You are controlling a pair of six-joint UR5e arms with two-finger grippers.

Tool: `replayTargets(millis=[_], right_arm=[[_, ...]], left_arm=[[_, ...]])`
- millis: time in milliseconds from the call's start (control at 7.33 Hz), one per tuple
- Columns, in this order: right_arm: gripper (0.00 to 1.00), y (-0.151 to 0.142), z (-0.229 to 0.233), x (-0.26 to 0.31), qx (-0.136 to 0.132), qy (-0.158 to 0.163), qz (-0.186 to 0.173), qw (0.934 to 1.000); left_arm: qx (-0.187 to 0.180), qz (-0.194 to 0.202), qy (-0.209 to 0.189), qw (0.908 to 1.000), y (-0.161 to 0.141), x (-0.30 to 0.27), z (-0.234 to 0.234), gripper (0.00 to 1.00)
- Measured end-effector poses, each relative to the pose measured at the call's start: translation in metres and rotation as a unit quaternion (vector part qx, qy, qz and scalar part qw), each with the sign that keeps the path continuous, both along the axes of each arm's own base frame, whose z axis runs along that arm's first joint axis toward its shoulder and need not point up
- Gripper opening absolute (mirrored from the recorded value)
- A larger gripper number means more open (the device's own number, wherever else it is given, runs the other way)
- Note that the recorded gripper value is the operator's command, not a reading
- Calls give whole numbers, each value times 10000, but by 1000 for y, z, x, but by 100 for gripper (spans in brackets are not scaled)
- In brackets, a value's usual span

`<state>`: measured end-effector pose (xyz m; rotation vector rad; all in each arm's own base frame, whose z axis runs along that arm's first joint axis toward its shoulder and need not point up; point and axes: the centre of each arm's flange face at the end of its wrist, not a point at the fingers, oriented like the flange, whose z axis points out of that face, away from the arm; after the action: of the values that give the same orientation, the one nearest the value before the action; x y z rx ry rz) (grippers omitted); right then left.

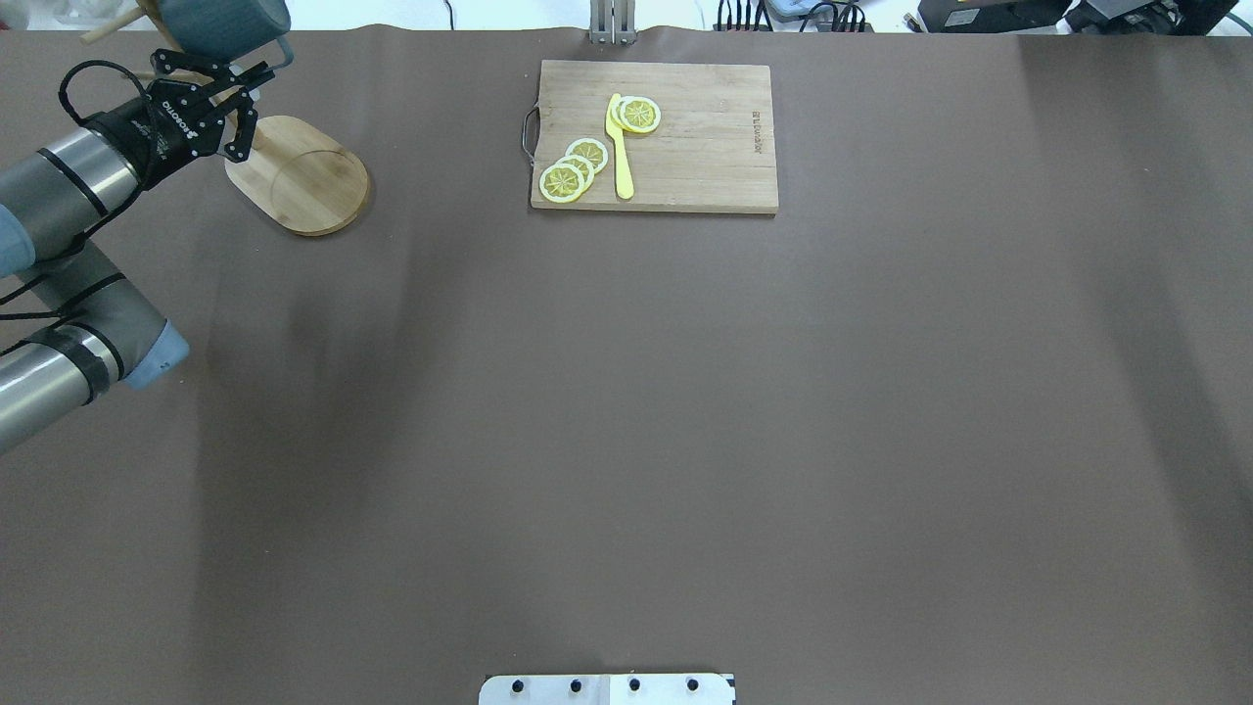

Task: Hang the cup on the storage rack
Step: 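Hook the mug handle onto a rack peg with the left gripper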

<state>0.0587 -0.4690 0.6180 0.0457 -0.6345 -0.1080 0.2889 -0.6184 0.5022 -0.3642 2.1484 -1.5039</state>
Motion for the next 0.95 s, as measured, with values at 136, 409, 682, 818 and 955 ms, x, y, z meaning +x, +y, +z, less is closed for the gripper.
replayTargets(millis=[136, 409, 682, 818, 955], right_arm=[[100, 0, 0, 0, 4, 0, -2, 10000], [100, -1, -1, 0, 8, 0, -3, 10000], [100, -1, -1, 0, 13, 0, 0, 10000], [100, -1, -1, 0, 14, 0, 0, 10000], [100, -1, -1, 0, 14, 0, -1, 10000]], left_arm=[[-20, 1, -9, 10000, 0, 0, 2, 0], [-49, 7, -2, 10000, 0, 0, 4, 0], [-74, 10, 13, 10000, 0, 0, 5, 0], [-76, 9, 16, 10000, 0, 0, 5, 0], [-79, 9, 16, 10000, 0, 0, 5, 0]])
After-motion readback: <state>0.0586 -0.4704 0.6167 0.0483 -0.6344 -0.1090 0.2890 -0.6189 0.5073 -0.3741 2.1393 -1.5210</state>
